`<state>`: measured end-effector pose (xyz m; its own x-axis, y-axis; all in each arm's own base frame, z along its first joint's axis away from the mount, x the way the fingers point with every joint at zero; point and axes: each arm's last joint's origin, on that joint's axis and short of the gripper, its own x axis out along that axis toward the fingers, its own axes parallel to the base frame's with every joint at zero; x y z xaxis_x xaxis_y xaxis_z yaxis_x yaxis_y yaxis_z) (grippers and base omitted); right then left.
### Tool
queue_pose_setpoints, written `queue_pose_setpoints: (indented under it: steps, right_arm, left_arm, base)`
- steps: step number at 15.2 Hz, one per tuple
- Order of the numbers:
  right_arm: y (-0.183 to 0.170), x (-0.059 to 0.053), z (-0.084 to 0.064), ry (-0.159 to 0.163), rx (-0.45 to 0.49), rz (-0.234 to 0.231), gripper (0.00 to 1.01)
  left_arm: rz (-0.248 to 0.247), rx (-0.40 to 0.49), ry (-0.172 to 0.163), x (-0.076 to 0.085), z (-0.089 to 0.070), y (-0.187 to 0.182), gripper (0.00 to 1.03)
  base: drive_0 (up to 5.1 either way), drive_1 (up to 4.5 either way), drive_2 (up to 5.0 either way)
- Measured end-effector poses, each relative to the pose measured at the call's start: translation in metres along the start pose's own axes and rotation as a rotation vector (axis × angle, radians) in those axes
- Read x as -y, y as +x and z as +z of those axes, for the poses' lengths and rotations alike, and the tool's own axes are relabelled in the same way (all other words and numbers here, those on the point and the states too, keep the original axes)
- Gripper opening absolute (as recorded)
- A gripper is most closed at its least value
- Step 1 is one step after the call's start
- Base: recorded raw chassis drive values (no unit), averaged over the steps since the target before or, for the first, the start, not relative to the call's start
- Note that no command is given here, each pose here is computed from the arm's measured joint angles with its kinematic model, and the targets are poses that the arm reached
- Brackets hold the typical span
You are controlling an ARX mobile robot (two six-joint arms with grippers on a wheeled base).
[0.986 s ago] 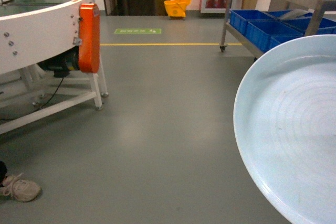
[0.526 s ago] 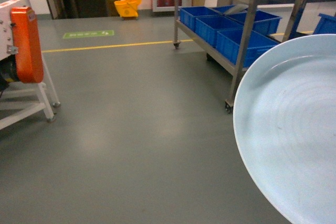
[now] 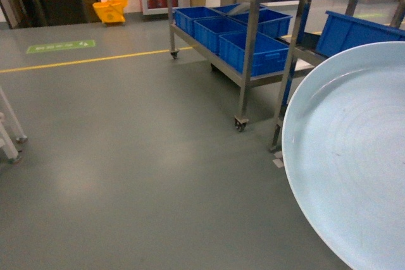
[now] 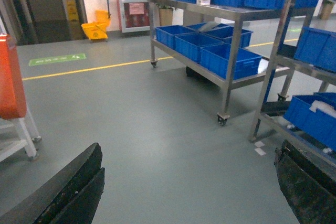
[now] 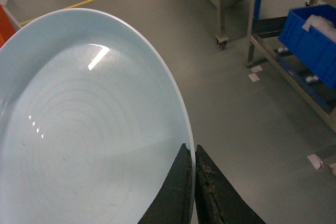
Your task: Place blue tray on left shelf second layer neatly
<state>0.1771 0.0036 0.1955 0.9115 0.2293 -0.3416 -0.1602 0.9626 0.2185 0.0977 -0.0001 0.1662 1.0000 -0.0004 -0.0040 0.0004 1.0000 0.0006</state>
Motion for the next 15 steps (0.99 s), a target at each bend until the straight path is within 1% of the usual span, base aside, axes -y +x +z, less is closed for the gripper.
queue_pose_setpoints:
  steps: [4, 15]
  right_arm:
    - [0.0, 0.0, 0.0, 0.0, 0.0, 0.0, 0.02]
    - [-0.0001, 0.0, -0.0002, 0.001, -0.003, 0.0, 0.02]
  left_arm:
    - [0.0, 0.0, 0.0, 0.0, 0.0, 0.0, 0.98]
    - [0.001, 0.002, 0.0, 0.0, 0.0002, 0.0, 0.98]
  base:
    - [-1.6, -1.57, -1.6]
    - [-1.7, 2.61, -5.9]
